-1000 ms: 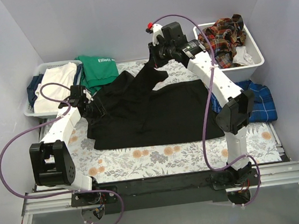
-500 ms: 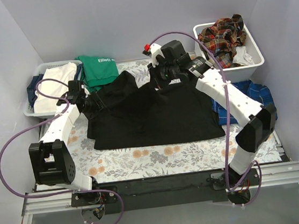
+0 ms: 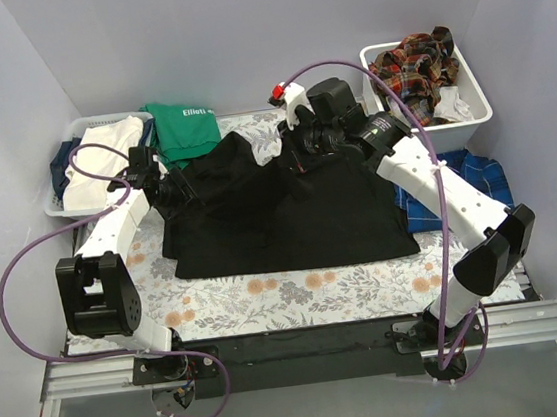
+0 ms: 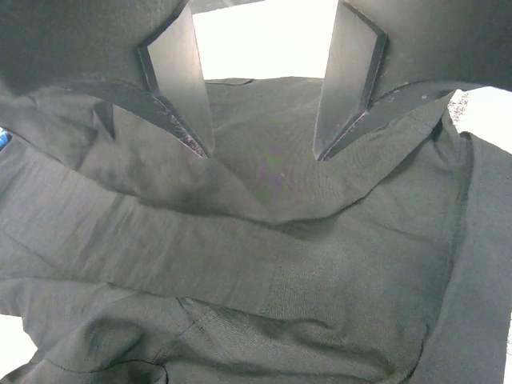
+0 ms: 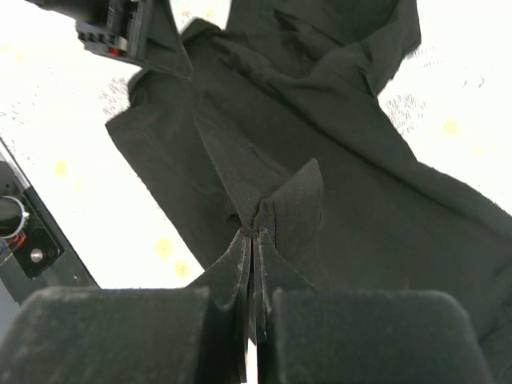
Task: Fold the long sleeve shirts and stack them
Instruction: Fold the shirt
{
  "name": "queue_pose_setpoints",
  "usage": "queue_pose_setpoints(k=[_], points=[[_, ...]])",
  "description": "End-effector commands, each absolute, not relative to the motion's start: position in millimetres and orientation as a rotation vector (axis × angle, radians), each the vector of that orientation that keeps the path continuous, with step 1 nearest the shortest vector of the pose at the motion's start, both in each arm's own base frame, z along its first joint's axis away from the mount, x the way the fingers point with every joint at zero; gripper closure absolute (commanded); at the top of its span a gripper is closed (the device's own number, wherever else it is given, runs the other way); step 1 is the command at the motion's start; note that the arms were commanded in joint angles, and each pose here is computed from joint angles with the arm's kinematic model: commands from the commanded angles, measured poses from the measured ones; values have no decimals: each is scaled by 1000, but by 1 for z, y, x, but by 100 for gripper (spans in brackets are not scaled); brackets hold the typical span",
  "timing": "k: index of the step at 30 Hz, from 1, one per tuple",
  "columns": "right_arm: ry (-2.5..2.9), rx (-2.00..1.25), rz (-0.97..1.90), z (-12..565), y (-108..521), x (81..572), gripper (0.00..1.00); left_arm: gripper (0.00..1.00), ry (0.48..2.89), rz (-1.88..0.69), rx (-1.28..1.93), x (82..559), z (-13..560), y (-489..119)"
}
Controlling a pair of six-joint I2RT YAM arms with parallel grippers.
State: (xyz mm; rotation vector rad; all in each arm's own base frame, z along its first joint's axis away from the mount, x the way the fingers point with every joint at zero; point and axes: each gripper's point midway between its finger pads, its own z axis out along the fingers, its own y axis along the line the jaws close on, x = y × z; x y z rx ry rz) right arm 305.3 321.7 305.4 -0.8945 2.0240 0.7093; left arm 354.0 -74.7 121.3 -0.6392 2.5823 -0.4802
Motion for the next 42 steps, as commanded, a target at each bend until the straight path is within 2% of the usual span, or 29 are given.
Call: queue_pose_setpoints(k=[1, 6, 7, 10, 11, 15, 24, 34, 42], points=[[1840, -881, 748, 360, 329, 305, 99, 47, 2540, -466, -636, 365, 133, -71], [1860, -797, 644, 356, 343, 350, 99, 47, 2553, -459, -649, 364, 129, -71], [1816, -780, 640, 374, 347, 358, 99, 47, 2551, -462, -650, 364, 129, -71], [1836, -762, 589, 360, 360, 387, 99, 47, 2549, -470, -645, 364, 131, -72], [1800, -744, 584, 375, 361, 392, 99, 47, 2547, -469, -644, 363, 133, -72], [1796, -724, 569, 375, 362, 406, 99, 47, 2543, -470, -641, 363, 135, -72], [1878, -826, 649, 338, 357, 368, 99, 47, 2551, -457, -647, 364, 130, -71], [1906, -901, 654, 322, 306, 293, 99, 47, 2564, -472, -649, 370, 121, -73], [2094, -1002, 720, 239, 289, 239, 99, 48, 2576, -510, -641, 370, 117, -78]])
